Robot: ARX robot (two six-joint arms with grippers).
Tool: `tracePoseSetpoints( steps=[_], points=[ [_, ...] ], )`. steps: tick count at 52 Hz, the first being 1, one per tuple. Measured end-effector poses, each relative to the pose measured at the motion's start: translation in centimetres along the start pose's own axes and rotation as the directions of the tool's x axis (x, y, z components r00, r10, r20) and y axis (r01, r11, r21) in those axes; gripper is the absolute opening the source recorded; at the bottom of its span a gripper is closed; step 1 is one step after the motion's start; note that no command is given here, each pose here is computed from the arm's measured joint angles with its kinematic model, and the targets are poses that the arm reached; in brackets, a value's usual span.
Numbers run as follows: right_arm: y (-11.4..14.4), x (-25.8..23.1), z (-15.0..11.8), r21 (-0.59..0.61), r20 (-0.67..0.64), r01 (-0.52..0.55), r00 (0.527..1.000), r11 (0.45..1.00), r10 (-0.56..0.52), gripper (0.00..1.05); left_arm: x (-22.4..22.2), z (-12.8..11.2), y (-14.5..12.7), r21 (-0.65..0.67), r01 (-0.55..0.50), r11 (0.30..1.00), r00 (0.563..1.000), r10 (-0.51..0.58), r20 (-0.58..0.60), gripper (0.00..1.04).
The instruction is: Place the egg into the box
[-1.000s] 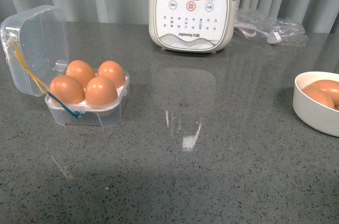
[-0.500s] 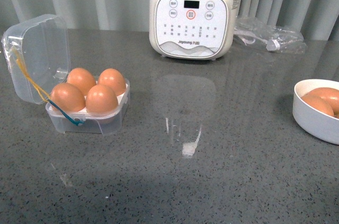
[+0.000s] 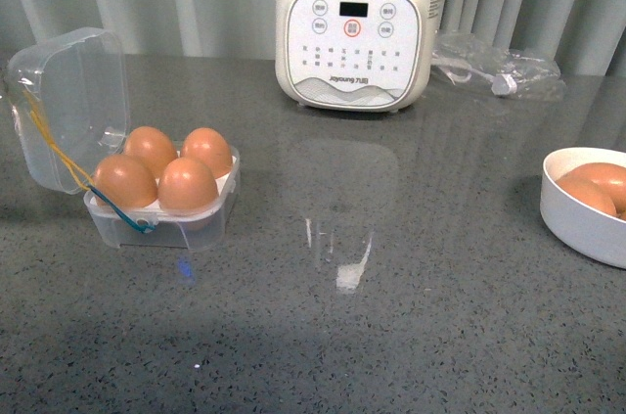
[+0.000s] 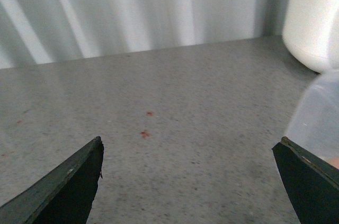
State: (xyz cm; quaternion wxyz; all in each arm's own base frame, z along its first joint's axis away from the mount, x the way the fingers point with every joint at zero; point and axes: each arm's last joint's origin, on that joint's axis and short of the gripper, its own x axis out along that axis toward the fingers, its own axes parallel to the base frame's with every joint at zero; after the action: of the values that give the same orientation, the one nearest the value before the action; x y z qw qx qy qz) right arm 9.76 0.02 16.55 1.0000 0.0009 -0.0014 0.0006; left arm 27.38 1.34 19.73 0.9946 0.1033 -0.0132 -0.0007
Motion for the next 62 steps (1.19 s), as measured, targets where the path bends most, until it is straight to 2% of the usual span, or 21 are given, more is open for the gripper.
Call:
tracePoseSetpoints(
  steps=[6, 11, 20, 28, 42, 44, 48, 56, 62],
  points=[
    [0.0, 0.0, 0.0, 0.000, 0.000, 0.000, 1.000, 1.000, 0.000, 0.98, -0.2, 0.6, -2.1, 0.016, 0.111, 0.994, 0.994, -0.111, -0.011, 0.98],
    [0.0, 0.0, 0.0, 0.000, 0.000, 0.000, 1.000, 1.000, 0.000, 0.98, -0.6, 1.5, -2.3, 0.005, 0.129, 0.992, 0.992, -0.130, 0.009, 0.98],
    [0.0, 0.0, 0.0, 0.000, 0.000, 0.000, 1.000, 1.000, 0.000, 0.98, -2.0, 3.1, -0.1, -0.098, 0.096, 0.991, 0.995, -0.096, 0.003, 0.98],
    [0.0, 0.0, 0.0, 0.000, 0.000, 0.000, 1.000, 1.000, 0.000, 0.98, -4.4, 4.0, 2.5, -0.239, -0.028, 0.971, 0.997, 0.009, -0.080, 0.98],
    [0.0, 0.0, 0.0, 0.000, 0.000, 0.000, 1.000, 1.000, 0.000, 0.98, -5.1, 4.1, 2.7, -0.290, -0.047, 0.956, 0.995, 0.020, -0.095, 0.98],
    [0.0, 0.0, 0.0, 0.000, 0.000, 0.000, 1.000, 1.000, 0.000, 0.98, -5.1, 4.0, 2.7, -0.280, -0.031, 0.960, 0.997, 0.009, -0.082, 0.95],
    [0.0, 0.0, 0.0, 0.000, 0.000, 0.000, 1.000, 1.000, 0.000, 0.98, -5.8, 3.7, 2.3, -0.245, -0.018, 0.969, 0.999, 0.010, -0.031, 0.83],
    [0.0, 0.0, 0.0, 0.000, 0.000, 0.000, 1.000, 1.000, 0.000, 0.98, -7.5, 2.3, 1.3, -0.225, -0.009, 0.974, 0.999, 0.002, -0.032, 0.59],
    [0.0, 0.0, 0.0, 0.000, 0.000, 0.000, 1.000, 1.000, 0.000, 0.98, -9.0, 1.2, 0.4, -0.218, -0.006, 0.976, 0.999, -0.003, -0.038, 0.36]
  ],
)
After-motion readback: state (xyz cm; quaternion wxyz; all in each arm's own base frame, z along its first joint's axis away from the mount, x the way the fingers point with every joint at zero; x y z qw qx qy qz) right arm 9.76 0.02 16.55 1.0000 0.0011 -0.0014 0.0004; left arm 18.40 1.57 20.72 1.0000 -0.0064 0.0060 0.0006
